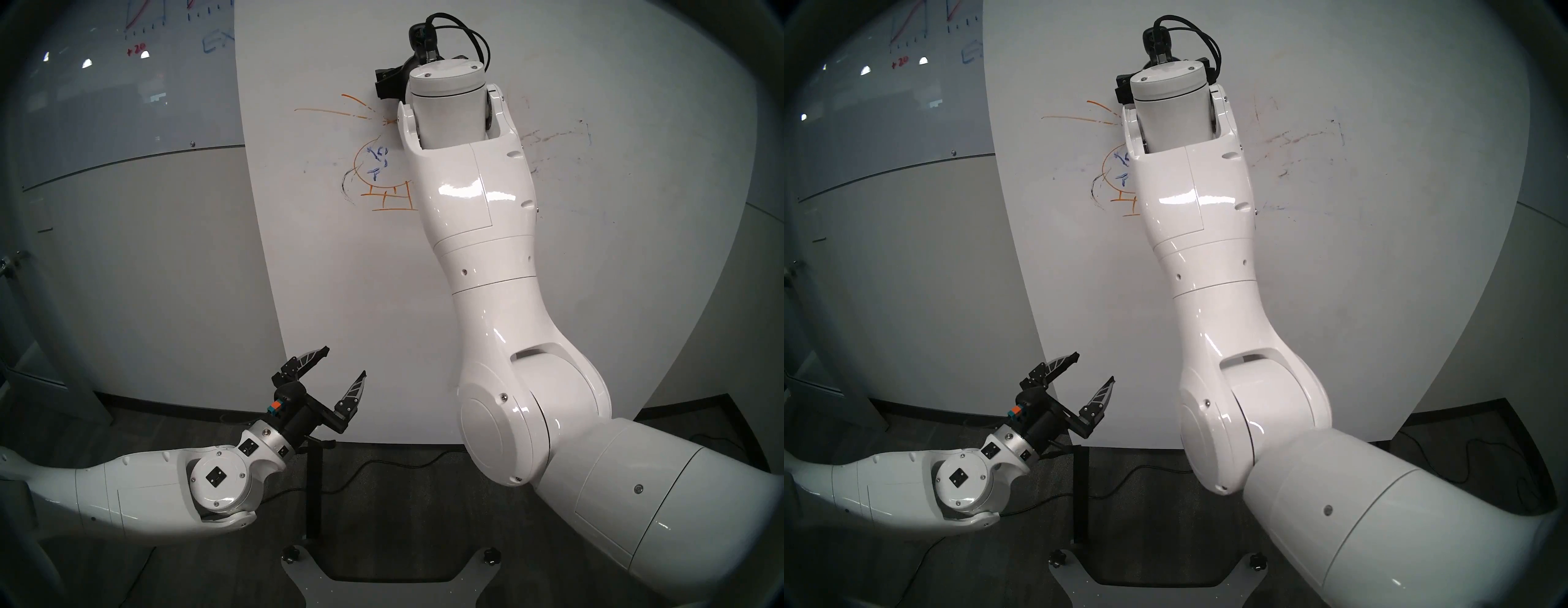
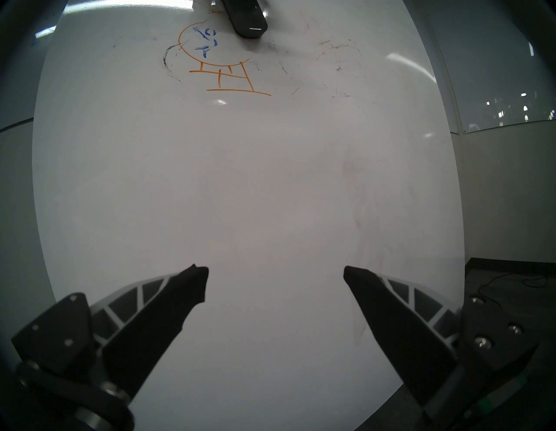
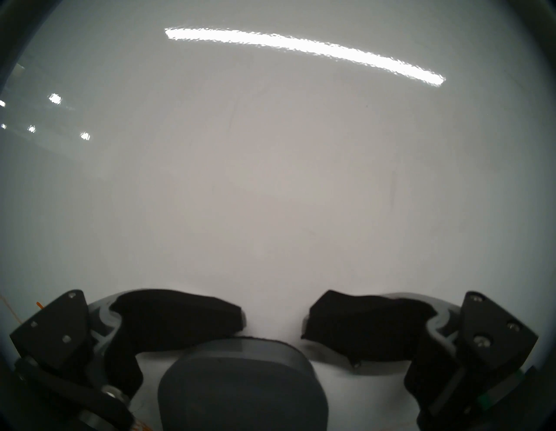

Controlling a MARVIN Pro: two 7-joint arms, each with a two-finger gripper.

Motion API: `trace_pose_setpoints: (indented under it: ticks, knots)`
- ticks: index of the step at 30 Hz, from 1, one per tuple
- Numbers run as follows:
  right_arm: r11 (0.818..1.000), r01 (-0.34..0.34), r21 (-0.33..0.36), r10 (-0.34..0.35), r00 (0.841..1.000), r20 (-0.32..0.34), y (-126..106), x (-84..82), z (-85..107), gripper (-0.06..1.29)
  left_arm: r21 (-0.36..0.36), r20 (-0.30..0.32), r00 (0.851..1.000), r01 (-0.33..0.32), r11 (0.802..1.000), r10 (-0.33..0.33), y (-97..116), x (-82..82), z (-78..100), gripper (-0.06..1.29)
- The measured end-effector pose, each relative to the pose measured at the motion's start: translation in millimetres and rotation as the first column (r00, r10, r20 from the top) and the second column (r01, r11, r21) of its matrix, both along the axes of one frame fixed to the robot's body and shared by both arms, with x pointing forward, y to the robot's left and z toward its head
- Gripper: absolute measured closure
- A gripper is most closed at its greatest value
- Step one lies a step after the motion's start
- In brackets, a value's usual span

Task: Erase all marks on the whiteboard with the eraser

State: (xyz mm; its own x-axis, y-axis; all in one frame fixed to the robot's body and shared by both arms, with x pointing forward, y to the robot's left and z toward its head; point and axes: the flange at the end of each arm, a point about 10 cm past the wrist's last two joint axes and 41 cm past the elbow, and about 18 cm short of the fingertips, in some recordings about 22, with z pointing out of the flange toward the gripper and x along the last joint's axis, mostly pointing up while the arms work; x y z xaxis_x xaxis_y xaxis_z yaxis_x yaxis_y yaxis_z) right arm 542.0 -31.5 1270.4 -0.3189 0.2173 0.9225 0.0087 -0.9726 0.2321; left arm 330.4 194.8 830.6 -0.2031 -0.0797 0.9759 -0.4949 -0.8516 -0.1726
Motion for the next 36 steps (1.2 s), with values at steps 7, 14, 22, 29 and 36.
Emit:
trace_pose_setpoints:
  ticks: [7, 14, 22, 29, 36]
  knots:
    - [1.0, -0.005, 0.004, 0.005, 1.0, 0.003, -1.3, -3.1, 0.3, -0.04, 0.0, 0.0, 1.0, 0.0, 1.0, 0.0, 0.0, 0.0, 0.0, 0.0]
    - [1.0, -0.01, 0.009, 0.01, 1.0, 0.008, -2.6, -6.8, 0.7, -0.04, 0.0, 0.0, 1.0, 0.0, 1.0, 0.0, -0.1, 0.0, 0.0, 0.0]
    - [1.0, -0.015, 0.018, 0.014, 1.0, 0.017, -5.1, -13.1, 2.6, -0.04, 0.0, 0.0, 1.0, 0.0, 1.0, 0.0, -0.1, 0.0, 0.0, 0.0]
    - [1.0, -0.012, 0.026, 0.011, 0.999, 0.038, -9.7, -20.4, 8.4, -0.02, 0.0, 0.0, 1.0, 0.0, 1.0, 0.0, -0.1, 0.0, 0.0, 0.0]
    - [0.999, 0.008, 0.049, -0.012, 0.997, 0.082, -24.7, -34.3, 20.6, -0.02, 0.0, 0.0, 1.0, 0.0, 1.0, 0.0, 0.0, 0.0, -0.1, 0.0]
